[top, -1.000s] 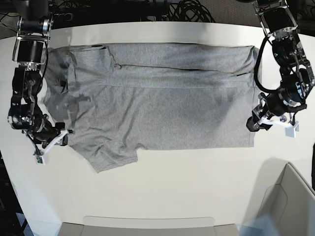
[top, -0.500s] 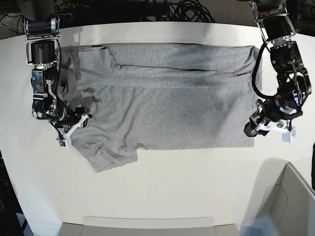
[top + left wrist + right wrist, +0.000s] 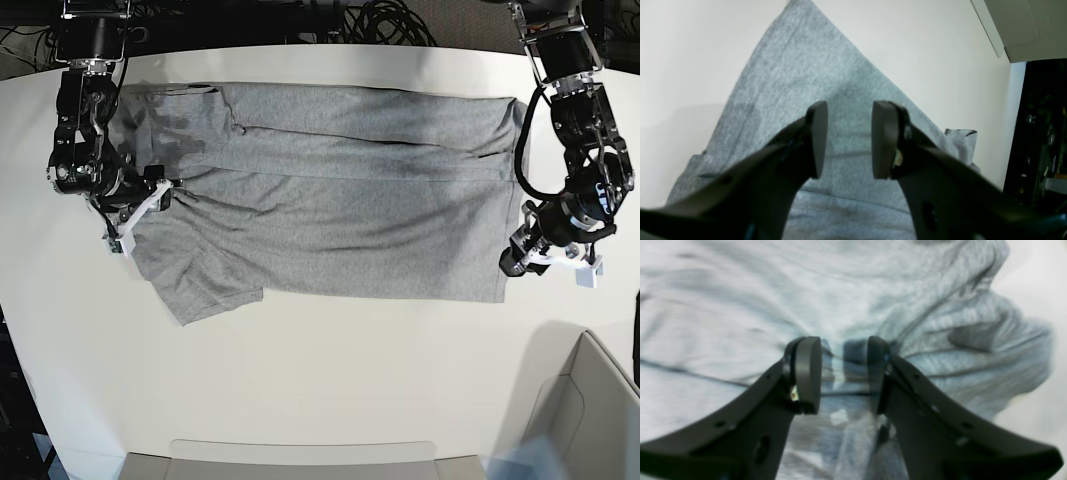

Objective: Fold the T-shirt properly
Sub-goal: 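Move both grippers down to the shirt's hem corners and grasp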

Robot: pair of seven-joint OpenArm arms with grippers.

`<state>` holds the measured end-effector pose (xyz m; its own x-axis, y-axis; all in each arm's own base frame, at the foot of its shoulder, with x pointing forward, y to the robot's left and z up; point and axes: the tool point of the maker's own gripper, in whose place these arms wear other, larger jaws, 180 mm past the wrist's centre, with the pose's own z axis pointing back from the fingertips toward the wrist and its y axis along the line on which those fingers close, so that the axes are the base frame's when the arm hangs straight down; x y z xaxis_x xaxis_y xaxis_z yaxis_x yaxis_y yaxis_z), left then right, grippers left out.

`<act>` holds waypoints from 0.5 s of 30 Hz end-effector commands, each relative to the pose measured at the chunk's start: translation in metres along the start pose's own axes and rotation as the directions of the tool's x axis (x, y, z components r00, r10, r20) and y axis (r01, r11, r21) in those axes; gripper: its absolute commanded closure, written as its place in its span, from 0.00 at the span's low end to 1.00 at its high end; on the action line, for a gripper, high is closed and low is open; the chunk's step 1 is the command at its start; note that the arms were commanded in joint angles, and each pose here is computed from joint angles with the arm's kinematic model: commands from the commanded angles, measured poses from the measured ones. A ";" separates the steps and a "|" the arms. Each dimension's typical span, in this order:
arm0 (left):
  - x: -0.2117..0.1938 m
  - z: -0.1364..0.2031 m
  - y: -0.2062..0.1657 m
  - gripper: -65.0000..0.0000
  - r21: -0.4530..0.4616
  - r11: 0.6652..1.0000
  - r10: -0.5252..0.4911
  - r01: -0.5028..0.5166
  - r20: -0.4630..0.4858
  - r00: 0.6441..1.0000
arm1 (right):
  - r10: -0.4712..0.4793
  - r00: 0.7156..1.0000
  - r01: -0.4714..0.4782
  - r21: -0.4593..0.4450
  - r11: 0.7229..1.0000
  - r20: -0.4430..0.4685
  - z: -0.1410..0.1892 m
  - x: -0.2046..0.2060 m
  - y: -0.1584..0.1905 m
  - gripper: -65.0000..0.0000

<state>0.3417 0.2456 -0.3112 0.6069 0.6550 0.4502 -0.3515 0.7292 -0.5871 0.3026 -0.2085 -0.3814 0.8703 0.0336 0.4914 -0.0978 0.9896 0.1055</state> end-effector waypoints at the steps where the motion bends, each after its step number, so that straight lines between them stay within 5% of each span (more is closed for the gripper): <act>1: 0.013 0.005 -0.009 0.65 -0.022 1.000 -0.018 0.019 0.033 0.999 | 0.032 0.994 -0.030 -0.016 0.999 0.108 0.016 0.037 -0.002 0.65; 7: 0.011 0.005 -0.008 0.65 -0.019 1.000 -0.017 0.018 0.030 0.999 | 0.042 0.961 -0.029 -0.051 0.998 0.272 0.040 0.129 -0.013 0.64; 15: 0.011 0.005 -0.007 0.65 -0.018 1.000 -0.017 0.017 0.028 0.999 | -0.006 0.974 0.034 -0.119 0.992 0.226 -0.014 0.178 -0.058 0.48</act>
<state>0.3399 0.2442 -0.3135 0.6119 0.6542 0.4445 -0.3529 0.7287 -0.5869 0.4585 -0.2485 -0.3367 0.7785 -0.0068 0.6276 -0.0190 0.9992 0.0344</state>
